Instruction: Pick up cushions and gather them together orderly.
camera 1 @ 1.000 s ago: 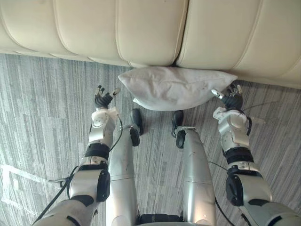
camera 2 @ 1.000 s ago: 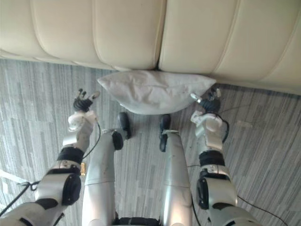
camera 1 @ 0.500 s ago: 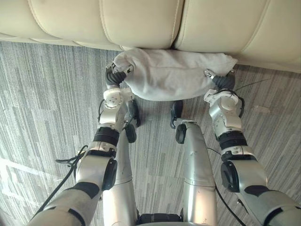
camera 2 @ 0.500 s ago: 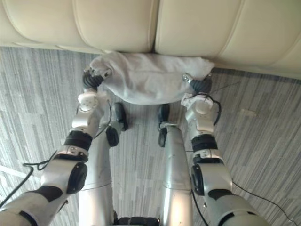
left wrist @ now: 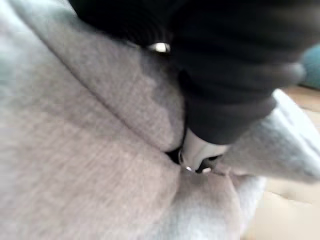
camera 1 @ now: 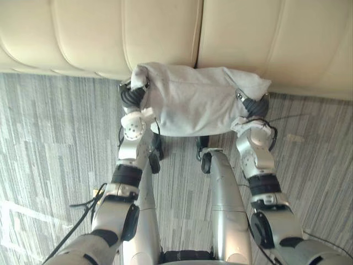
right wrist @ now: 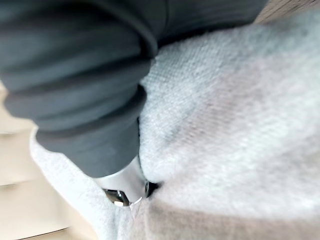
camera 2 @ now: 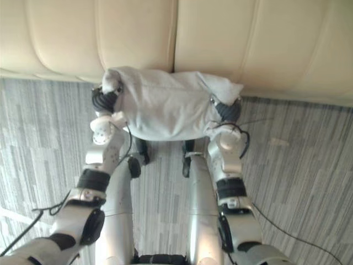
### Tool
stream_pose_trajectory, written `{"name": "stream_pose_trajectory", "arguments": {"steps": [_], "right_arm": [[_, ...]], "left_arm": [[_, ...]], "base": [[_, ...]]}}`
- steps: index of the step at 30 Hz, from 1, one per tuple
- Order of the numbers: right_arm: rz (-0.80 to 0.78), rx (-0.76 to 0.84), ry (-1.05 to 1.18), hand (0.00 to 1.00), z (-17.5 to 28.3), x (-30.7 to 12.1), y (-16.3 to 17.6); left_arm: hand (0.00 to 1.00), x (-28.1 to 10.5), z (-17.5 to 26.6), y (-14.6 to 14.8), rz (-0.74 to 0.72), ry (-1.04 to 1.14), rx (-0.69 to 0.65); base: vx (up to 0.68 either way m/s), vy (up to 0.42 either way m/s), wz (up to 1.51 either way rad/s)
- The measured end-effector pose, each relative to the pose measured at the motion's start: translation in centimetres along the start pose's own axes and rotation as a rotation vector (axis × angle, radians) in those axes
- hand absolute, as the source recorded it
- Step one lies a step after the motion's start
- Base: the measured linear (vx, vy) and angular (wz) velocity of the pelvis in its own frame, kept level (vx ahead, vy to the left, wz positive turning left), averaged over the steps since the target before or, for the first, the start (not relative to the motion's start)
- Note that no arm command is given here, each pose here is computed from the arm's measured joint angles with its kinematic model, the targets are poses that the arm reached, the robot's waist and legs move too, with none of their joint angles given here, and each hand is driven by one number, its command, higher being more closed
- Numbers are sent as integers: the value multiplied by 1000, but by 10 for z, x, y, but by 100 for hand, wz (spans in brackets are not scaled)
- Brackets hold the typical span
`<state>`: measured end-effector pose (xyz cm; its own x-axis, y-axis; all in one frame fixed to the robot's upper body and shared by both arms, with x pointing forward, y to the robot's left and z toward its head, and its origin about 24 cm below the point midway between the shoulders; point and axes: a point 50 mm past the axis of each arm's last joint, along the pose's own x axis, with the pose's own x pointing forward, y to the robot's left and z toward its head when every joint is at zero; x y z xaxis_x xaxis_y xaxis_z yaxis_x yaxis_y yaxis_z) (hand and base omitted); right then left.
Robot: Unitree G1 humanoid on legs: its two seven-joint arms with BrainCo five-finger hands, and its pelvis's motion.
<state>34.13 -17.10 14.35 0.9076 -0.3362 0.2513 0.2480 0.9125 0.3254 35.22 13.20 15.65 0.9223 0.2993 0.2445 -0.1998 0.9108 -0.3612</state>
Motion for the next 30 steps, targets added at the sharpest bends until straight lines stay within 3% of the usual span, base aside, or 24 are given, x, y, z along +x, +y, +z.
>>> {"name": "stream_pose_trajectory", "arguments": {"steps": [8,13,19,30], "right_arm": [[-71,-61,124,100,-38,-79,-49],[-44,-125,198,100,-49,-121,-66],[-37,-183,251,100,-51,-149,-79],[-29,-187,239,100,-41,-160,-83]], "left_arm": [[100,-82,-55,30,-32,181,19],[100,-120,-67,52,-15,260,43],[100,-135,-68,57,-31,281,65],[100,-147,-71,61,-44,321,72]], "base": [[146,-8,-10],[233,19,-18],[142,19,-11],[101,16,-7]]}}
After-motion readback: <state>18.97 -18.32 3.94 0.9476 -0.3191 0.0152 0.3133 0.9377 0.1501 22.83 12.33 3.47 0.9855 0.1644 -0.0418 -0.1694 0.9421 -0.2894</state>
